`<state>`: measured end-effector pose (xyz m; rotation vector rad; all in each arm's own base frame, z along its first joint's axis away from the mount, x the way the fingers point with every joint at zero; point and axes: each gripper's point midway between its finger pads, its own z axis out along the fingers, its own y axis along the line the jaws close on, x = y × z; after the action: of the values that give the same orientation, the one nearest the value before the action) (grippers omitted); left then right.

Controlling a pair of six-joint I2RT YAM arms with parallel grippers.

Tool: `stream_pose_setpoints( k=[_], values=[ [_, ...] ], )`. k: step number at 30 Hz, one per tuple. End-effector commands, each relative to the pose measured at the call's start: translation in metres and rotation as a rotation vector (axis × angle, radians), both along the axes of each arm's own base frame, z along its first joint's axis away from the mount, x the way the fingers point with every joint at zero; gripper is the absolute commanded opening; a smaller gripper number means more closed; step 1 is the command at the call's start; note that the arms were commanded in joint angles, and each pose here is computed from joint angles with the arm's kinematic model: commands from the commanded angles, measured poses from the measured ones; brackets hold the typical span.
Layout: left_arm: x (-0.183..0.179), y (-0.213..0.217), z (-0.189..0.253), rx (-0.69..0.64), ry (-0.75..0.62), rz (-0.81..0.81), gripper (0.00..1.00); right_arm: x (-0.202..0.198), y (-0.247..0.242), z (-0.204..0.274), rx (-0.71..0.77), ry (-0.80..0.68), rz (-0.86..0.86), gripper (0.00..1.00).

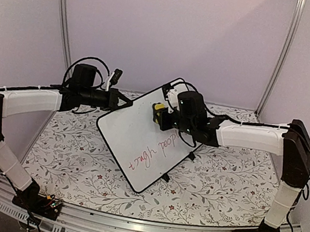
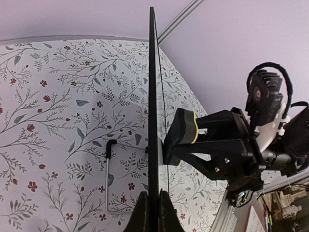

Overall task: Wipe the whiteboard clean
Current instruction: Erase the whiteboard at the center of the board.

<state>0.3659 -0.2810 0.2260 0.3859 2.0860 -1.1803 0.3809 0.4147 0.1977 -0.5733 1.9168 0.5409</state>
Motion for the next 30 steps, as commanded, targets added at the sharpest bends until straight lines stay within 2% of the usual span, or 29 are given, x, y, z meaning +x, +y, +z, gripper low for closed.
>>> stream_pose_setpoints(
  k=[1, 15, 30],
  values=[
    [-0.007, -0.008, 0.025, -0.033, -0.096, -0.064, 0.00, 0.017, 0.003, 0.006, -0.016, -0.027, -0.027, 0.00],
    [-0.006, -0.007, 0.026, -0.035, -0.098, -0.062, 0.00, 0.042, -0.009, 0.027, 0.029, -0.059, -0.077, 0.00],
    [-0.006, -0.007, 0.026, -0.036, -0.096, -0.062, 0.00, 0.011, -0.028, -0.034, -0.021, 0.052, -0.037, 0.00]
  ],
)
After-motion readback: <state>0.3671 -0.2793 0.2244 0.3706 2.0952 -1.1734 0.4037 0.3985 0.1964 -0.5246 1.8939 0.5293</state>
